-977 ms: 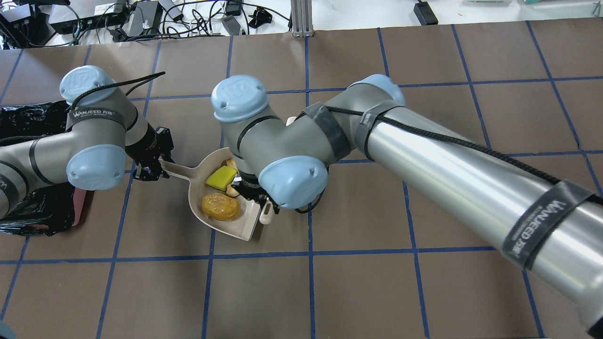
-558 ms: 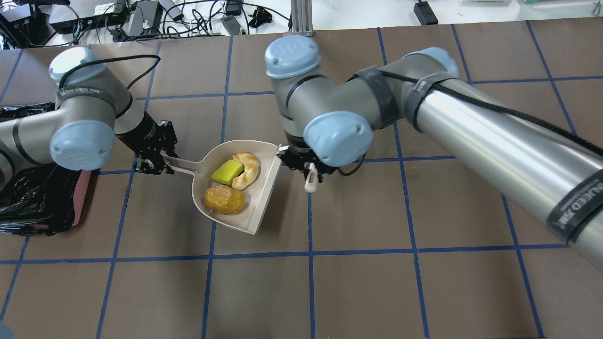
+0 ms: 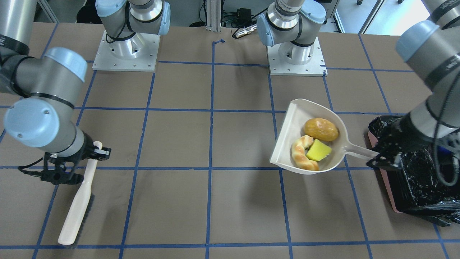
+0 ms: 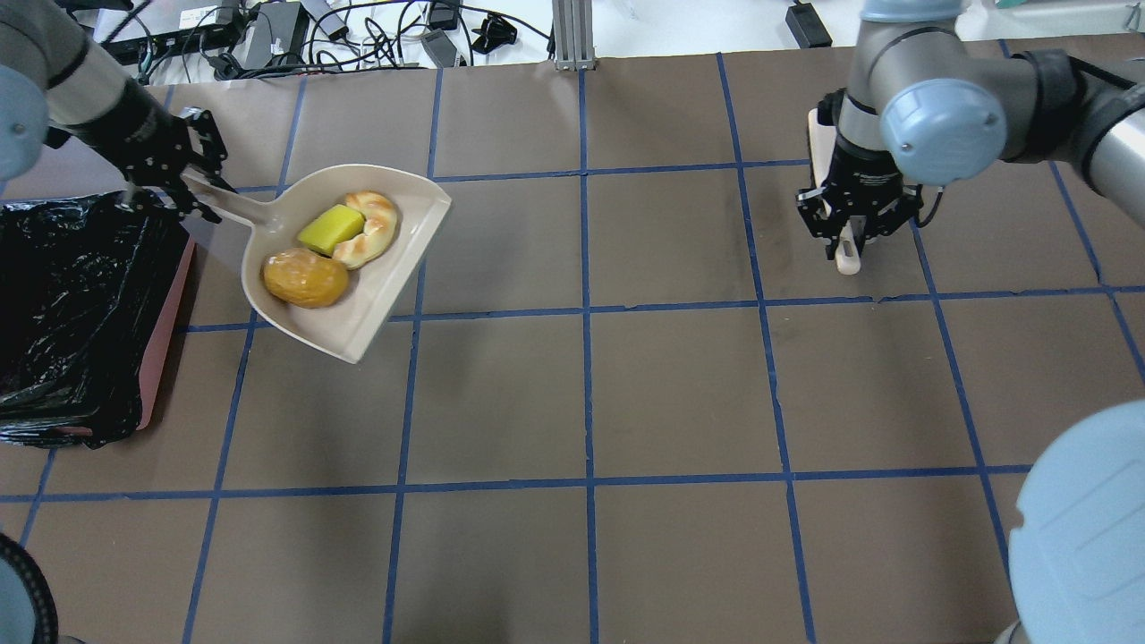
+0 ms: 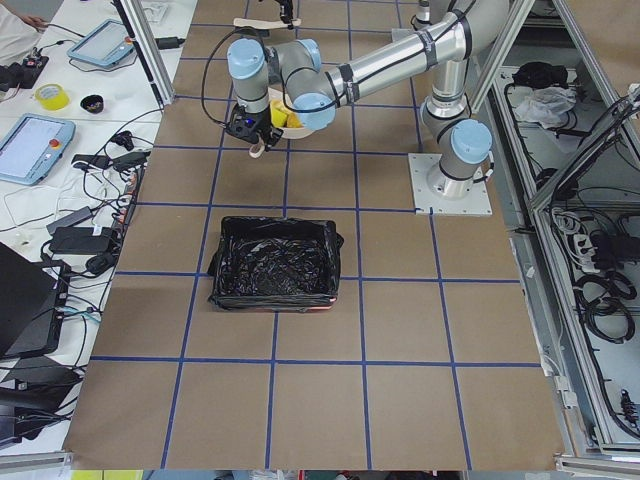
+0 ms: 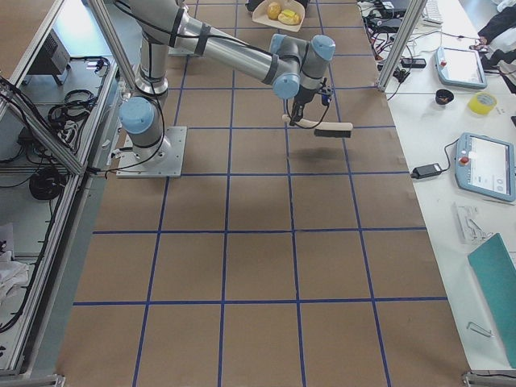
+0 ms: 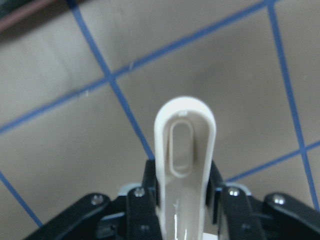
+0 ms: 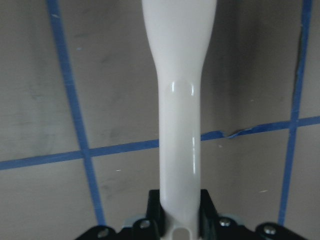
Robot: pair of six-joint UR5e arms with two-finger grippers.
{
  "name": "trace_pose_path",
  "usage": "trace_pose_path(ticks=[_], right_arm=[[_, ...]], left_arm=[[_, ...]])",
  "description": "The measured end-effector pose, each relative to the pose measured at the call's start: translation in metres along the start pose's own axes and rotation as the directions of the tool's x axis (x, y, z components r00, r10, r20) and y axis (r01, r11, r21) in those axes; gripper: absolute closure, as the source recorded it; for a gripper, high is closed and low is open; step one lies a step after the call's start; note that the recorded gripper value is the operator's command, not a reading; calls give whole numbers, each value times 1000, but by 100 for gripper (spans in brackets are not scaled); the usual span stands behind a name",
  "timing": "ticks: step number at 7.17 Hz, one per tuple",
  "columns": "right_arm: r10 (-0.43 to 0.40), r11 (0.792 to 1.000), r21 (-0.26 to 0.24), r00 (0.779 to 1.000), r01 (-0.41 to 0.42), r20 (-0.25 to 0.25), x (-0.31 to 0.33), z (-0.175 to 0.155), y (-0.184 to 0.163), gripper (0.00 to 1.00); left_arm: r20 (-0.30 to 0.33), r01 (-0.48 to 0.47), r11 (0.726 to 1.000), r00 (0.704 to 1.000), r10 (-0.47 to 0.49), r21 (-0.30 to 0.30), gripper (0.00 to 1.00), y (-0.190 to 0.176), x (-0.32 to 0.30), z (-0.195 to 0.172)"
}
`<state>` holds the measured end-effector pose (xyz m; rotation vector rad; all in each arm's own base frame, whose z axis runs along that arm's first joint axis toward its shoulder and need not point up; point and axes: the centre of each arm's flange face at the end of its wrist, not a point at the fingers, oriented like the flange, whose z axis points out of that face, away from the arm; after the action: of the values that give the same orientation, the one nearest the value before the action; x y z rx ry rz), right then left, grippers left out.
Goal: Sweep and dump trash into bin
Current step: 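Tip the dustpan over the black bin with the left gripper to dump the trash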
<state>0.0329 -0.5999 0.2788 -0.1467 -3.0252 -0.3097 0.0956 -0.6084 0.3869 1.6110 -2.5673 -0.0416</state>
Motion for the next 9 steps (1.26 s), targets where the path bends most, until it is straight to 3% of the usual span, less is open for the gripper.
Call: trace_pose_path(ticks=[2,5,9], right_arm=[[-80,997,-7,997,80,4,71,23,-3,100],[-119,993,-5,993,119,8,99,43,2,100],[-116,993,-9,993,116,9,104,48,1,100]], left_arm=[[-20,-110,993,994,111,37,100,-83,-37,-31],[-12,-249,963,968,251,106,100,-170,-62,-74],[-29,-340,924,936,350,177,100,-257,-67,-75]])
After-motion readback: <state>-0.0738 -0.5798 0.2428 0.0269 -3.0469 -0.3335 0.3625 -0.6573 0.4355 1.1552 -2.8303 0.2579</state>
